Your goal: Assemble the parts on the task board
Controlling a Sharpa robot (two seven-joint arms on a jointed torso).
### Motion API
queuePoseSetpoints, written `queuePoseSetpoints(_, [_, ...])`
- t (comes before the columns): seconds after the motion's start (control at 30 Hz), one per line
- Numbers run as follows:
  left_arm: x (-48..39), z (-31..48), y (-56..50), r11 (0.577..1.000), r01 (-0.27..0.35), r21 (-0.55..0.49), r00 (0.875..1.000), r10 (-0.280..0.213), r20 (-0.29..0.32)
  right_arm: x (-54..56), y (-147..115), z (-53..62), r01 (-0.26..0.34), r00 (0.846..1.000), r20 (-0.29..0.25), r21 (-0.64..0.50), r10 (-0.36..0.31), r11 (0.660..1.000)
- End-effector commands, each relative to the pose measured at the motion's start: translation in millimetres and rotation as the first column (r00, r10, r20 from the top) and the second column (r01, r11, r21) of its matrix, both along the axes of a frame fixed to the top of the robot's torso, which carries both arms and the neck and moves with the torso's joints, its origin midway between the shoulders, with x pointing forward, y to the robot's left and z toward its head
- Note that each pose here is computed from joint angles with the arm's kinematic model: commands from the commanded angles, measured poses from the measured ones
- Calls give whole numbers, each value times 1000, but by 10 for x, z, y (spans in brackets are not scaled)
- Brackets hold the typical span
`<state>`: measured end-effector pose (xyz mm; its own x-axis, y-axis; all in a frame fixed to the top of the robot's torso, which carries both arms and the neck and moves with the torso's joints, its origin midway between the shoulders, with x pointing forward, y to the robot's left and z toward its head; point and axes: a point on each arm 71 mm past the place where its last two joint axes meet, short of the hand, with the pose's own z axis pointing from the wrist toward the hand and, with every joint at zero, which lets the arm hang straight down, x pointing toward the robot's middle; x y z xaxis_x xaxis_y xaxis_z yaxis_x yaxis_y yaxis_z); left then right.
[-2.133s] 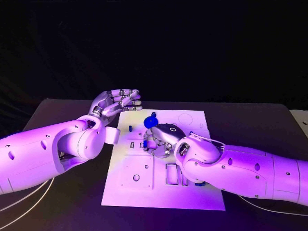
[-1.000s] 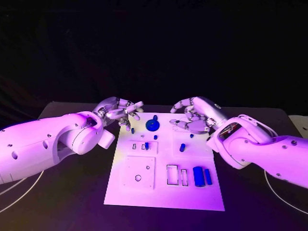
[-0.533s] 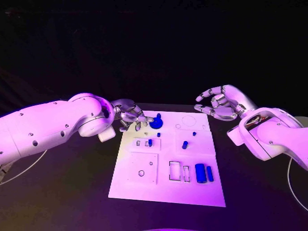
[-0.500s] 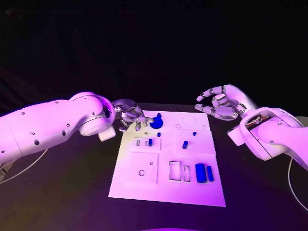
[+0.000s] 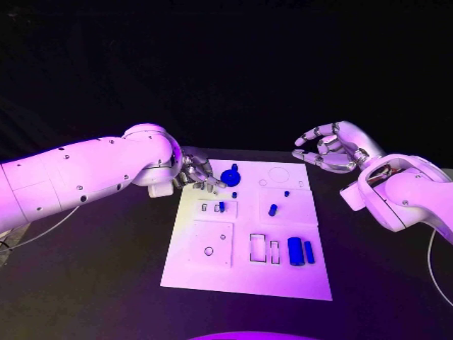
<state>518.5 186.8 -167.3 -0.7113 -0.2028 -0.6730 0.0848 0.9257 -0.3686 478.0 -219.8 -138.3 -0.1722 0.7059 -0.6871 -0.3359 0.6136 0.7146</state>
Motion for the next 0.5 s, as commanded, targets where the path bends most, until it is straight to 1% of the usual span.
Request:
queuePoseSetpoints(0.03, [6, -40, -18, 993, 41, 107, 999, -39, -24, 3, -4, -8, -10, 1000, -8, -16, 10, 1000])
queuePoseSetpoints(0.23, [24, -100, -99, 990, 61, 131, 997, -55, -48, 24, -25, -9, -1, 1000, -1, -19, 1, 1000])
queuePoseSetpoints(0.5, [29, -143, -172, 986, 80, 145, 995, -70, -69, 33, -30, -9, 4, 1000, 1, -15, -4, 1000])
